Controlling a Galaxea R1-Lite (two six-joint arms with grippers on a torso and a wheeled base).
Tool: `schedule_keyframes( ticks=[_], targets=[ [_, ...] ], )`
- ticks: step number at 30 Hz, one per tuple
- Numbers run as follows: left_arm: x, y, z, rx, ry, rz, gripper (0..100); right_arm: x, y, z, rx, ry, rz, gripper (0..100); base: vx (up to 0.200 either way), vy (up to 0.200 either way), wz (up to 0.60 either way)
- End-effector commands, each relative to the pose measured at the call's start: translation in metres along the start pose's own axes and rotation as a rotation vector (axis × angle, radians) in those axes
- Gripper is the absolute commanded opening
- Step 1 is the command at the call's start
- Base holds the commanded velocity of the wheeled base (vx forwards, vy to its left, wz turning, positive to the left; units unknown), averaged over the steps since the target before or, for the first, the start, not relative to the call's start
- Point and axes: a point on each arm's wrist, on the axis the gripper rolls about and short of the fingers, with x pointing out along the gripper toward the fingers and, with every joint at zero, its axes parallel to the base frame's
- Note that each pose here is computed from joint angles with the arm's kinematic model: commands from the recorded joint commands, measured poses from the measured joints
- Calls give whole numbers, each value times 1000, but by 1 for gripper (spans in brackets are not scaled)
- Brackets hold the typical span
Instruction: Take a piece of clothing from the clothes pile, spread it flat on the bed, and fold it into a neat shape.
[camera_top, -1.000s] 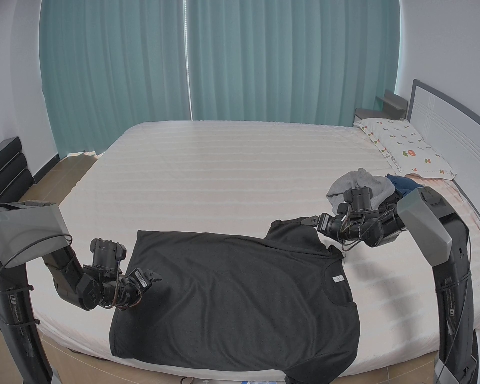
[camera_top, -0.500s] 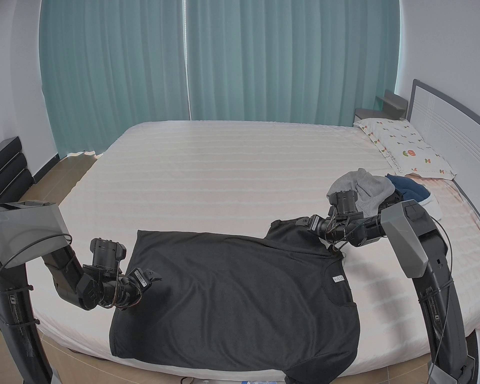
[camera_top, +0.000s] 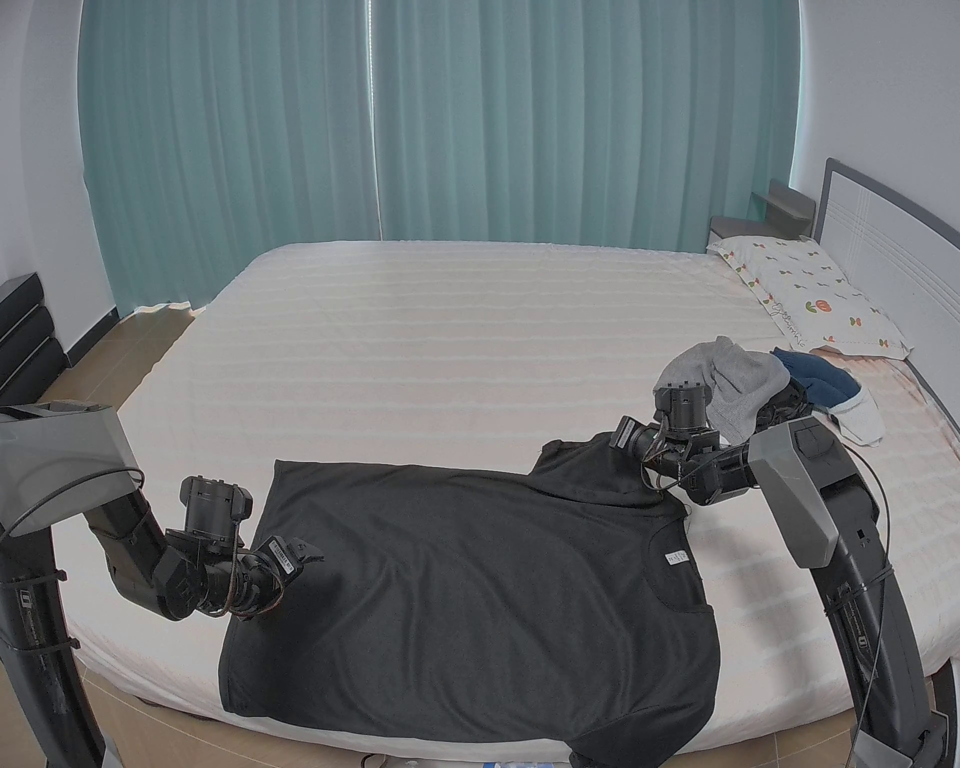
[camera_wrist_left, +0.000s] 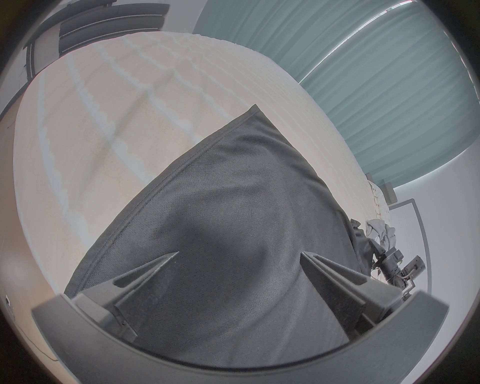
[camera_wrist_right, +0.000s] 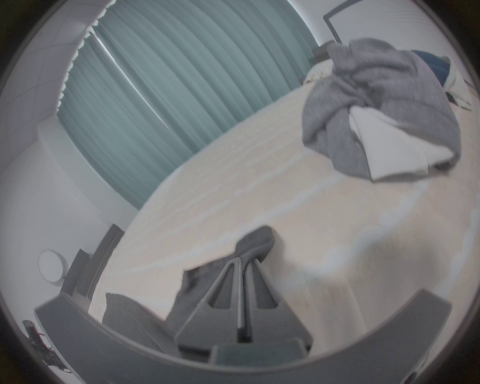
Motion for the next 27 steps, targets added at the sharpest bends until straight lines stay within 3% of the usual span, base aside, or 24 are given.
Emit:
schedule_keyframes(
  ticks=[1,2,4,21,22,27],
  targets=[
    [0,0,0,0,1,-1,100,-2,4,15,-17,-119,38,0,0,0,0],
    [0,0,0,0,0,-2,100,-5,7,26,-44,-169,64,0,0,0,0],
    [0,0,0,1,1,-2,100,-5,7,28,-59,-176,71,0,0,0,0],
    [0,0,0,1,0,-1,100,8,-25,-8,-125,-91,36,0,0,0,0],
    [0,0,0,1,0,-1,100,9,-26,-9,-125,-90,34,100,0,0,0],
    [0,0,0,-1,1,0,100,6,-22,-2,-116,-106,33,100,0,0,0]
  ],
)
